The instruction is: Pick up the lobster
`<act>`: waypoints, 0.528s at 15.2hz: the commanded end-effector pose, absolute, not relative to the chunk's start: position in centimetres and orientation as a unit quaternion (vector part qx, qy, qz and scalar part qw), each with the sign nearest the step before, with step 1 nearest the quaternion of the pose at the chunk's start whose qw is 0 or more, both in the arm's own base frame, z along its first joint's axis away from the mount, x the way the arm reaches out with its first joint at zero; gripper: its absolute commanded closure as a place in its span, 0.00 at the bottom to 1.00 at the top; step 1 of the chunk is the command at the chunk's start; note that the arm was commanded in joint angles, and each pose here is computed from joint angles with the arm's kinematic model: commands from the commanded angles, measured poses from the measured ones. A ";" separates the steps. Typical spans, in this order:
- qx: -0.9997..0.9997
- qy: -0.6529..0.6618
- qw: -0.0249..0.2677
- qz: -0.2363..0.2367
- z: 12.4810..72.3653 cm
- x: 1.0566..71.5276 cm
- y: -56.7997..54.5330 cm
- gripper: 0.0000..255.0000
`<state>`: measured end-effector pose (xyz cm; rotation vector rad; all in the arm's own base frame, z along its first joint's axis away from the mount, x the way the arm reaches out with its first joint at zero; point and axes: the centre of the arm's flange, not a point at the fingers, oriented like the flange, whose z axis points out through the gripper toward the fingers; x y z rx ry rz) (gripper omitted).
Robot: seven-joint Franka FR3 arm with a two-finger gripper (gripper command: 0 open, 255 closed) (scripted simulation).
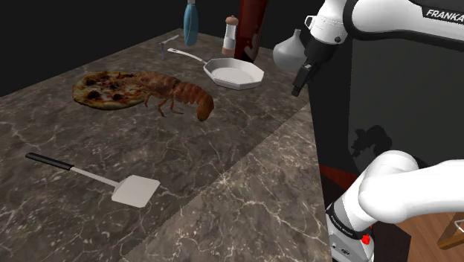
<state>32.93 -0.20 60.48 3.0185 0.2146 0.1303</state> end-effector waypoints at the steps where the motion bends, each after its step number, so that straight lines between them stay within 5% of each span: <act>1: 0.995 0.071 0.056 0.043 60.5 32.9 -0.2 0.00; 8: 0.988 0.087 0.107 0.066 61.0 37.2 8.9 0.00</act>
